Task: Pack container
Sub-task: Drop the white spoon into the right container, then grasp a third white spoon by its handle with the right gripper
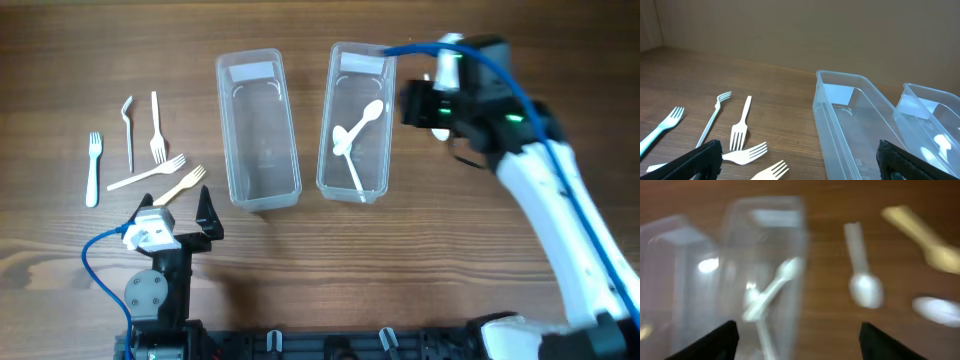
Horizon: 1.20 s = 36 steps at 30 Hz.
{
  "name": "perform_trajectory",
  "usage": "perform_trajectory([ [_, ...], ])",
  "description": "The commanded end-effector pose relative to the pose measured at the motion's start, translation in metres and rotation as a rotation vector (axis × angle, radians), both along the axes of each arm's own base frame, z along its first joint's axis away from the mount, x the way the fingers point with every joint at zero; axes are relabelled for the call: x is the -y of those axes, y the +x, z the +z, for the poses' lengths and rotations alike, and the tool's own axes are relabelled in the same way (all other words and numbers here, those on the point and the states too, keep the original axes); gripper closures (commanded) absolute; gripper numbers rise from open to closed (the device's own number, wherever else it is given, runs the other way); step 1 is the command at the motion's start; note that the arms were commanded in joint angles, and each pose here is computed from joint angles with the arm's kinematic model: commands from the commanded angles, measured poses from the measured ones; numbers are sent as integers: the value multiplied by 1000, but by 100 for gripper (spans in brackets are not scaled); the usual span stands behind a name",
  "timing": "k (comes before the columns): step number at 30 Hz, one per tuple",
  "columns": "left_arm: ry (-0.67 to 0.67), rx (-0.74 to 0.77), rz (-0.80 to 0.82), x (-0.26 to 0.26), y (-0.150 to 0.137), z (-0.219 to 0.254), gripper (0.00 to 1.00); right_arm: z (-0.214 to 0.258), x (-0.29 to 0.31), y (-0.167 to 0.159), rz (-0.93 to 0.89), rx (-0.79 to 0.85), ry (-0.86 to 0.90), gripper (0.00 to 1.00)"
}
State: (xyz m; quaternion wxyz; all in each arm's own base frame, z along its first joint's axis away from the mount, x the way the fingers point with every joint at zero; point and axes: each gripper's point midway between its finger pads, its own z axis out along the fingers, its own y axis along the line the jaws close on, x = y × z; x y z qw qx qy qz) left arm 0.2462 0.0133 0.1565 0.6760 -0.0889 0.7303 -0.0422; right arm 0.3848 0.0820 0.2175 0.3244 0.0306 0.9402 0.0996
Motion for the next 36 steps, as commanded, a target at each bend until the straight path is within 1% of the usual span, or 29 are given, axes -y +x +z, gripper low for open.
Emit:
perform_trajectory([
  [1,1,1,-2,0,0,-1,0,3,122,-32,-266,-76,-330,15],
  [3,1,1,-2,0,0,-1,0,-12,166,-50,-304,-189,-384,14],
  [5,1,1,-2,0,0,-1,0,-26,196,-57,-344,-252,-373,14],
  [6,1,1,-2,0,0,-1,0,-36,204,-55,-342,-270,-338,13],
  [9,1,1,-2,0,0,-1,0,-56,212,-42,-279,-285,-291,4],
  [10,1,1,-2,0,0,-1,0,-66,216,-37,-266,-296,-291,4],
  [13,1,1,-2,0,0,-1,0,-93,222,-22,-184,-330,-327,4],
  [15,1,1,-2,0,0,-1,0,-113,219,-16,-97,-358,-336,4],
  [18,1,2,-2,0,0,-1,0,-147,208,-12,109,-404,-332,2],
  [20,1,1,-2,0,0,-1,0,-159,204,-11,188,-411,-330,4],
  [24,1,1,-2,0,0,-1,0,-176,197,-5,353,-393,-351,12],
  [29,1,1,-2,0,0,-1,0,-193,199,0,422,-394,-377,12],
  [33,1,1,-2,0,0,-1,0,-223,199,-2,462,-436,-365,12],
  [35,1,1,-2,0,0,-1,0,-236,198,-4,476,-460,-352,15],
  [36,1,2,-2,0,0,-1,0,-243,197,-6,483,-473,-344,17],
])
